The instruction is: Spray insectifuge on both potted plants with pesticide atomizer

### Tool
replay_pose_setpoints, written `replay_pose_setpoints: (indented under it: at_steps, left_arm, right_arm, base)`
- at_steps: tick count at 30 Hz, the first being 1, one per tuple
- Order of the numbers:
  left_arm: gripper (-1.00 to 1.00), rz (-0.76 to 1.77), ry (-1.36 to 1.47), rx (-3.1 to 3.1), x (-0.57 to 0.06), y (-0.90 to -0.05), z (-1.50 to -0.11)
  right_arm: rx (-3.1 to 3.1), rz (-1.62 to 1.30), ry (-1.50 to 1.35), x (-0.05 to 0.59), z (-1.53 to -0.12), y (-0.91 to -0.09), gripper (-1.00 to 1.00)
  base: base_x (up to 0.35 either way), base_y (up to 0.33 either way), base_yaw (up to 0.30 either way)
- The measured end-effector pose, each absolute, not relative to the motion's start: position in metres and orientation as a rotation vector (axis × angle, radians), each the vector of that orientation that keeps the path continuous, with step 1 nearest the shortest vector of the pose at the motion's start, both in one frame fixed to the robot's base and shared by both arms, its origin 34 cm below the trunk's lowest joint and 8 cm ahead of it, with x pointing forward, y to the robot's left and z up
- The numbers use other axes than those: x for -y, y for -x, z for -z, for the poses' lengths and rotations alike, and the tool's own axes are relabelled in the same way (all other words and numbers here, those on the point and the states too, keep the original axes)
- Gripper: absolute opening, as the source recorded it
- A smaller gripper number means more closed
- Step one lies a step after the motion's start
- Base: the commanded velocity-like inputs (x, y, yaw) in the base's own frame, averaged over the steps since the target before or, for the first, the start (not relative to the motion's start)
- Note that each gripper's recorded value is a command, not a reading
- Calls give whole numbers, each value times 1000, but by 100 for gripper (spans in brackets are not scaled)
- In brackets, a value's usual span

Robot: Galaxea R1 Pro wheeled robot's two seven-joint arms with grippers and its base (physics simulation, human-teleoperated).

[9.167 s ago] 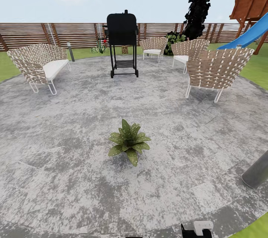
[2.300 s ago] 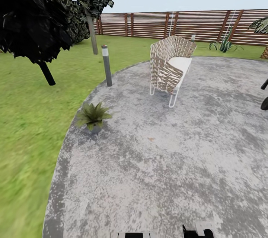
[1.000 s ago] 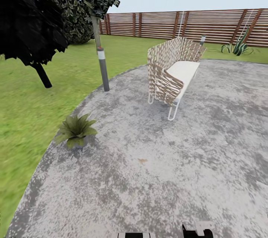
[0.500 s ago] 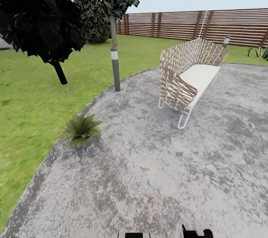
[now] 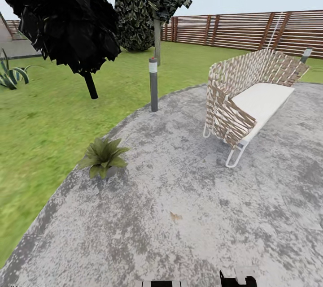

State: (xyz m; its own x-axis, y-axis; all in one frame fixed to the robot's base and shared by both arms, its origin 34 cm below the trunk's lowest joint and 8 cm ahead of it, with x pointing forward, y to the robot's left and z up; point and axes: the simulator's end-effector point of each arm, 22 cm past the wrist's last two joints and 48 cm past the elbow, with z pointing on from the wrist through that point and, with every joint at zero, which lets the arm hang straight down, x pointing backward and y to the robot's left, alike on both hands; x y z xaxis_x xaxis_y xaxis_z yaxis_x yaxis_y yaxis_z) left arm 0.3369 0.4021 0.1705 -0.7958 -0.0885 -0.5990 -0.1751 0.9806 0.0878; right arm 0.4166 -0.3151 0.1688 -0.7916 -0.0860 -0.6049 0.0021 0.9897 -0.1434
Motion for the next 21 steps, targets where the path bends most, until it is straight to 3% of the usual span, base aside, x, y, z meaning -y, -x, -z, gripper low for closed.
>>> replay_pose_setpoints:
  at_steps: [21]
  left_arm:
    - [-100,-183,183,-2493,-402,-337,-171]
  right_arm:
    - [-2479,179,59,315,-169,-417,100]
  base:
    - [179,-275,277]
